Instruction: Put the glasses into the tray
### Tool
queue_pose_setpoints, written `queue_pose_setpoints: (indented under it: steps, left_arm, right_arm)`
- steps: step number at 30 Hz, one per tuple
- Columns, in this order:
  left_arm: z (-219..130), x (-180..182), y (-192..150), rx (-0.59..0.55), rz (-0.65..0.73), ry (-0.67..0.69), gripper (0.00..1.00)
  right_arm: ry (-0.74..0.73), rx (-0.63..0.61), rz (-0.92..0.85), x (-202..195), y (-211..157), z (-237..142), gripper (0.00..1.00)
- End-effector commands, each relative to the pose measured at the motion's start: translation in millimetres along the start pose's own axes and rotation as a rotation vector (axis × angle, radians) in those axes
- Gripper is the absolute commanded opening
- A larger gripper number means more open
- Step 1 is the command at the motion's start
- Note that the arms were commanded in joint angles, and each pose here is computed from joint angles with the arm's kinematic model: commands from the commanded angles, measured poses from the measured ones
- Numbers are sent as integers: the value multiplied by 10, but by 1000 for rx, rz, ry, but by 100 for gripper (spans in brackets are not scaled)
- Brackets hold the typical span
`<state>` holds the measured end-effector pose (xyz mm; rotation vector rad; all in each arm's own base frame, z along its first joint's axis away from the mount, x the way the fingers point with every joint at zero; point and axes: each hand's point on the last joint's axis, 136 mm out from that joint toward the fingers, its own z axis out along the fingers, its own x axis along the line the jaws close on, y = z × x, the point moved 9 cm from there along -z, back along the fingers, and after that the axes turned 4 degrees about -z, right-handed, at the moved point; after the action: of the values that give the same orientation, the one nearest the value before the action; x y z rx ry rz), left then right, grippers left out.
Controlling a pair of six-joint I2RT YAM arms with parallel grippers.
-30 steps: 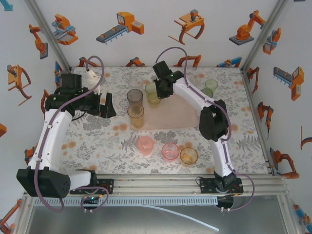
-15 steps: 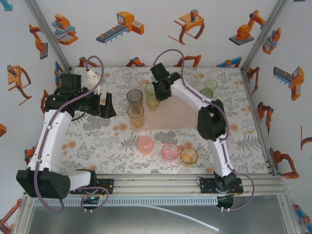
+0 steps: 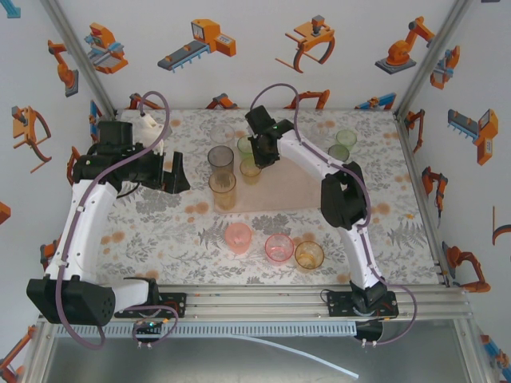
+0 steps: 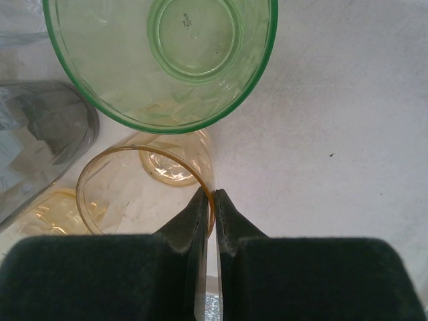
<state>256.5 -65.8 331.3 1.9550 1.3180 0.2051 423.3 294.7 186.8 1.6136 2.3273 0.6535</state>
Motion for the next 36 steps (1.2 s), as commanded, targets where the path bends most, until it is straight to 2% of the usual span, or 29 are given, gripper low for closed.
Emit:
queue_pose_setpoints:
  steps: [1,9,18,28,36]
  left_arm:
    - [-94,-50,4,-30,10,-18,97]
    - [-106,-48,-1,-35,9,-17,97]
    - [-124,-46,-7,-41,6,-14,97]
    - [-104,2,-2,-39,2,7,97]
    - [-122,44,6,-42,-2,33,97]
  right_arm:
    - [13,-10,-6,59,47,-48,12]
    - [11,-7,-4,57,41,-33,14]
    - [9,-15,-4,60,67,-47,25]
    - [36,-40,-18,77,109,-288,36]
    - [49,-34,-42,72,113,-543,39]
